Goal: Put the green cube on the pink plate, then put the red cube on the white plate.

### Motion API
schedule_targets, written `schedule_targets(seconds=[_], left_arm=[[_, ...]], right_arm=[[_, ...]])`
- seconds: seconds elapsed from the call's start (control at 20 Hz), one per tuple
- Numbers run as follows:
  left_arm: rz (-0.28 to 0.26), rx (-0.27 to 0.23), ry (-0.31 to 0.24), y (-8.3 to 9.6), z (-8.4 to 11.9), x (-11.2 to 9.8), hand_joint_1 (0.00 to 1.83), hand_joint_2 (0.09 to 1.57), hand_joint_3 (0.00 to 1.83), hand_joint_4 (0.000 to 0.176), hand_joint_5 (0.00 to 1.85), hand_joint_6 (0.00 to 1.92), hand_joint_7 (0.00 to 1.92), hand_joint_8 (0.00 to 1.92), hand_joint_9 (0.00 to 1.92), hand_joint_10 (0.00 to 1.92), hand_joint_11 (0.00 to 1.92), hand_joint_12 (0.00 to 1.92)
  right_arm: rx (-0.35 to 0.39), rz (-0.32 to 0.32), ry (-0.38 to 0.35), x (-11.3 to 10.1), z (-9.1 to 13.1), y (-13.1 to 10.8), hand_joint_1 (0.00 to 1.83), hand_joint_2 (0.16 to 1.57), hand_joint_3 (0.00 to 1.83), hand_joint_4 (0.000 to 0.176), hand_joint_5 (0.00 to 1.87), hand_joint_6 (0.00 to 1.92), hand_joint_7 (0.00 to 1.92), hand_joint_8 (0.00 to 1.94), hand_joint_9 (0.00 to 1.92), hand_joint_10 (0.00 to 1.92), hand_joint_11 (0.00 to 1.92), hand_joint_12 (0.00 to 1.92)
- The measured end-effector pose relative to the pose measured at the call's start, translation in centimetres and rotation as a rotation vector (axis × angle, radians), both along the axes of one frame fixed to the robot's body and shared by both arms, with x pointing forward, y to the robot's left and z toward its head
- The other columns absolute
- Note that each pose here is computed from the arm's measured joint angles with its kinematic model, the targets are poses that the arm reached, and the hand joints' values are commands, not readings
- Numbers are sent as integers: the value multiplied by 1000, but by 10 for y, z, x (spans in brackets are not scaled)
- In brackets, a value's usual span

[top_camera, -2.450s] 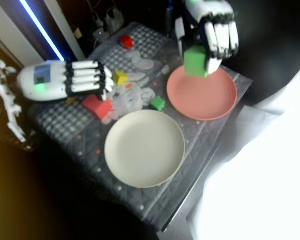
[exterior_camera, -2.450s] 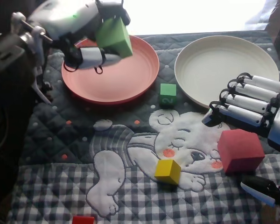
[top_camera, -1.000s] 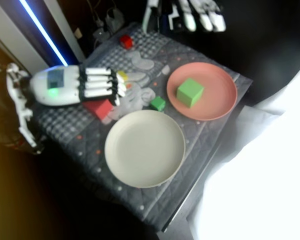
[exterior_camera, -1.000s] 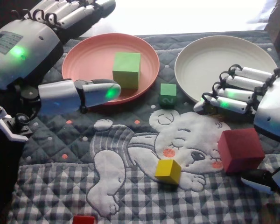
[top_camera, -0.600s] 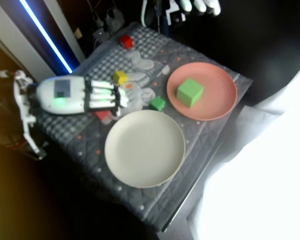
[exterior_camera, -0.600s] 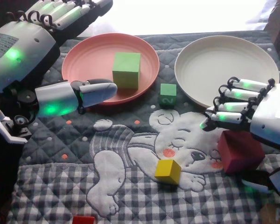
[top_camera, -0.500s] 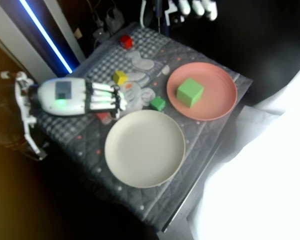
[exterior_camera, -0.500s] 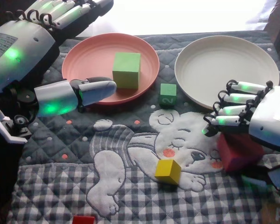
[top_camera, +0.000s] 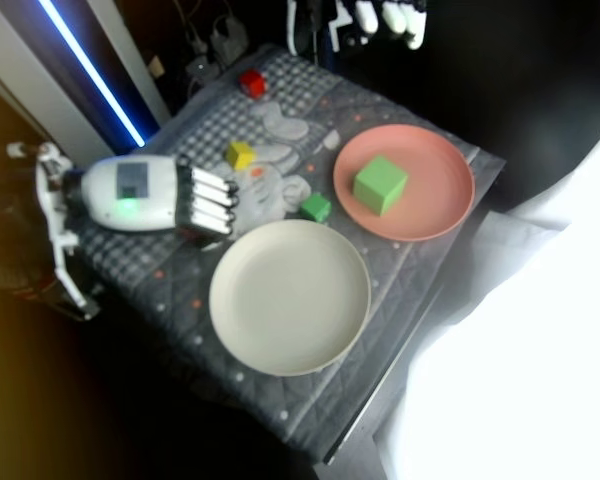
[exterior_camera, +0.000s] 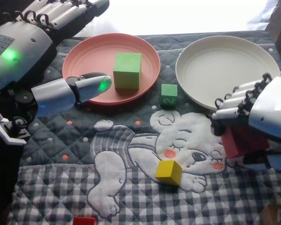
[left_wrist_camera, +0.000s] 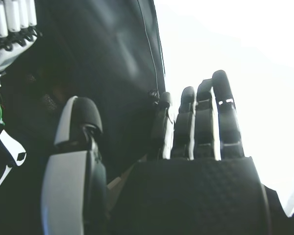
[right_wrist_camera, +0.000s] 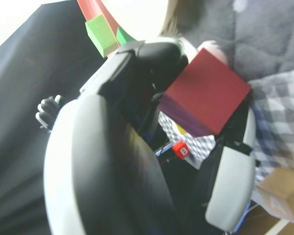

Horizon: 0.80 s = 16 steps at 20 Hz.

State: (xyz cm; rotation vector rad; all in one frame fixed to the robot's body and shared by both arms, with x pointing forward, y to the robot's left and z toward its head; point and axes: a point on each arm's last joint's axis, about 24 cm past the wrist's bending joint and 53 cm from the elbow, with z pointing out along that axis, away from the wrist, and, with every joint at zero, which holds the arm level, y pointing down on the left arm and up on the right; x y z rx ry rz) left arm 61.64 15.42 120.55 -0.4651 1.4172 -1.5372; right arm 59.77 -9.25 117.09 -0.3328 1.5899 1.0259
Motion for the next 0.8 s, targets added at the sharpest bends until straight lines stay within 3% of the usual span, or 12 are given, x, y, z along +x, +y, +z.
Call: schedule_targets(seconds=[0.1, 0.15, 0.25, 0.3, 0.35, 0.45, 0.5, 0.55, 0.65, 0.7, 0.8], left_arm=[[6, -1, 5, 2, -1, 1, 413, 1184, 2, 69, 160, 0, 138, 2, 98, 2, 0, 735], [5, -1, 4, 1, -1, 1, 434, 1185, 1, 76, 160, 0, 143, 1, 85, 3, 0, 668], [5, -4, -2, 2, 0, 0, 397, 1187, 1, 50, 142, 0, 119, 0, 89, 4, 0, 624], [6, -6, -3, 2, 1, 0, 392, 1194, 2, 51, 137, 1, 113, 0, 85, 2, 0, 596], [7, -12, -10, 2, 3, 0, 398, 1199, 3, 39, 143, 4, 117, 2, 94, 5, 0, 589], [4, -16, -20, 2, 5, -1, 389, 1190, 0, 53, 144, 1, 111, 0, 87, 1, 0, 570], [0, -16, -25, 1, 6, -2, 390, 1177, 0, 49, 153, 3, 130, 4, 121, 12, 0, 693], [-4, -15, -30, 1, 7, -3, 384, 1147, 0, 67, 166, 4, 133, 2, 127, 9, 0, 732], [-9, -20, -42, 0, 10, -5, 378, 1140, 0, 68, 177, 5, 135, 1, 130, 7, 0, 769], [-8, -25, -47, 0, 11, -5, 408, 1146, 0, 82, 203, 6, 169, 5, 165, 13, 0, 932], [-16, -29, -53, -2, 13, -7, 427, 1171, 4, 76, 198, 0, 185, 3, 173, 8, 0, 880]], right_arm=[[42, -3, -56, 1, 24, -4, 1346, 1215, 6, 0, 840, 1204, 756, 1416, 641, 1564, 570, 1921], [57, -9, -79, 3, 33, -6, 1350, 1205, 0, 0, 853, 1207, 772, 1365, 675, 1534, 604, 1909], [74, -33, -135, 17, 52, -15, 1357, 1197, 0, 0, 797, 1271, 822, 1302, 741, 1482, 742, 1858], [79, -41, -149, 22, 57, -17, 1356, 1199, 0, 0, 772, 1305, 836, 1267, 752, 1483, 775, 1860], [90, -55, -170, 30, 65, -20, 1355, 1203, 0, 0, 769, 1285, 818, 1290, 751, 1511, 804, 1862], [94, -61, -190, 38, 71, -19, 1346, 1224, 4, 0, 732, 1250, 770, 1394, 711, 1598, 803, 1883], [94, -70, -196, 46, 73, -18, 1344, 1227, 4, 0, 738, 1249, 765, 1411, 694, 1609, 765, 1901], [91, -77, -198, 51, 74, -19, 1342, 1232, 5, 0, 742, 1268, 742, 1437, 680, 1609, 713, 1917], [76, -98, -200, 63, 75, -22, 1341, 1230, 3, 0, 761, 1259, 746, 1429, 671, 1603, 670, 1920], [69, -110, -198, 72, 72, -23, 1338, 1241, 4, 0, 785, 1188, 706, 1507, 628, 1644, 639, 1921], [39, -130, -171, 88, 62, -20, 1335, 1248, 2, 0, 753, 1267, 697, 1523, 630, 1615, 591, 1838]])
